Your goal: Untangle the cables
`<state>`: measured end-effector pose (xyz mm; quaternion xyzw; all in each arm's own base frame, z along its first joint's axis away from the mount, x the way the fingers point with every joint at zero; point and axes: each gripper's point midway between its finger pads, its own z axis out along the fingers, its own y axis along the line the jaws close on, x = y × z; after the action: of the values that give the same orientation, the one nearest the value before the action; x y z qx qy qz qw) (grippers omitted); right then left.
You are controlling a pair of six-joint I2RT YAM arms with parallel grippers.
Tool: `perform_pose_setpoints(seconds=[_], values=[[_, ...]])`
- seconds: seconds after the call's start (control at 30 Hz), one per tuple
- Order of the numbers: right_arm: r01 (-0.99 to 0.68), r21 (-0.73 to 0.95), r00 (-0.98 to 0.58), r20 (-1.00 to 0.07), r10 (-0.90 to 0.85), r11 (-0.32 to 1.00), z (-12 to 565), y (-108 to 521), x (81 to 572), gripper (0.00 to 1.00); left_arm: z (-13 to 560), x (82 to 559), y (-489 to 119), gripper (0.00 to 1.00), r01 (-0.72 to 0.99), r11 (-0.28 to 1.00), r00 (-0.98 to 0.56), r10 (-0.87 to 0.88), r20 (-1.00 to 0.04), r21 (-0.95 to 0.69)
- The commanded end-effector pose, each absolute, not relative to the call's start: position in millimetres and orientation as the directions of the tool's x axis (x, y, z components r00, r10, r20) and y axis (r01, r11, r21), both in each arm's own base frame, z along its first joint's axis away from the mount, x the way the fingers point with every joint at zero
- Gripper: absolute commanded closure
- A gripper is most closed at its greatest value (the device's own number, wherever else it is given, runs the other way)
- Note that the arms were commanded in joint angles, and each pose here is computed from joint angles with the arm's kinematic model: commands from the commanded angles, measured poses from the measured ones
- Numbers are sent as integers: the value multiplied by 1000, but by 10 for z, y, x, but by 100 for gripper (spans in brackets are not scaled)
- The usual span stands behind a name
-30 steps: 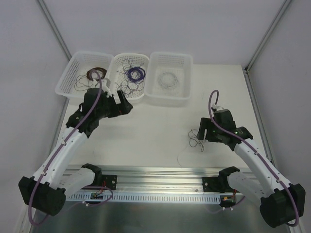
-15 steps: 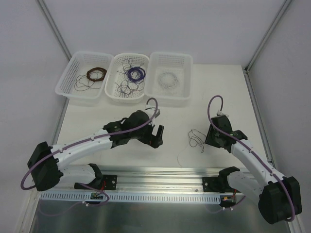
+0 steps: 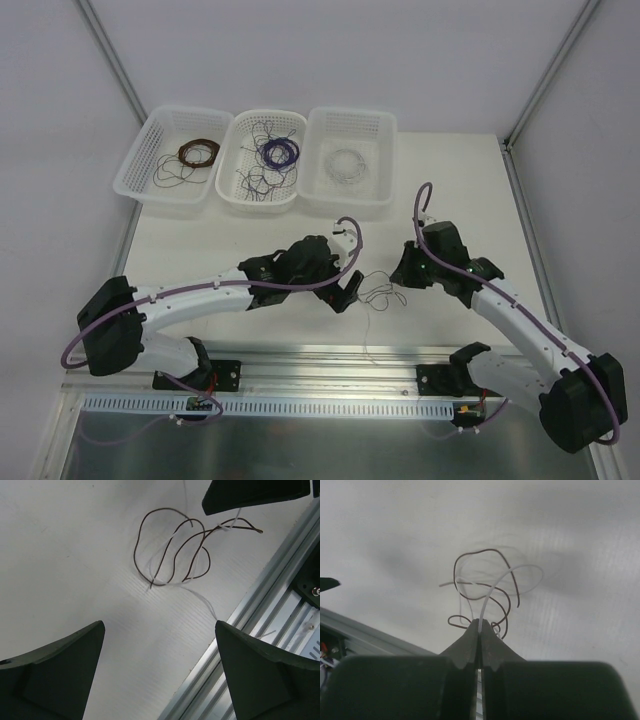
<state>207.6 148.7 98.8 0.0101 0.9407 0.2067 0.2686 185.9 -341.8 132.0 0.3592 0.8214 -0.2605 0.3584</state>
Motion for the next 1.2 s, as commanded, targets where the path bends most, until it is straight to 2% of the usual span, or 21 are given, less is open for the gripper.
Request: perform_pose_setpoints(seconds=[0.0, 0.17, 0.63, 0.87, 0.97, 1.1, 1.13, 1.17], values=[[-222, 517, -839, -534, 109, 827, 1332, 1905, 2178, 99, 1600, 1853, -3461, 7, 798, 572, -419, 301, -857, -190], [-252, 515, -848, -525, 69, 819, 1303, 2047, 2202, 99, 1422, 1817, -3430, 12, 808, 561, -416, 323, -850, -182], [-213, 532, -881, -468, 75, 819, 1001, 2103, 2173, 99, 1002, 1793, -3887, 33, 810, 514, -508, 371, -777, -284], [-201, 533, -885, -458, 81, 822, 965, 2098, 2160, 99, 852, 1775, -4044, 48, 805, 507, -533, 390, -751, -308], [-198, 536, -887, -454, 83, 821, 961, 2103, 2151, 99, 809, 1776, -4073, 59, 801, 513, -539, 392, -745, -309], [-199, 533, -887, -456, 81, 823, 965, 2094, 2149, 99, 804, 1792, -4070, 79, 796, 523, -540, 389, -746, -304], [-199, 520, -886, -458, 74, 831, 956, 2064, 2142, 99, 810, 1807, -4057, 93, 793, 530, -541, 385, -748, -301], [-198, 509, -885, -461, 71, 838, 945, 2041, 2139, 99, 858, 1836, -4038, 100, 787, 545, -536, 370, -758, -291]])
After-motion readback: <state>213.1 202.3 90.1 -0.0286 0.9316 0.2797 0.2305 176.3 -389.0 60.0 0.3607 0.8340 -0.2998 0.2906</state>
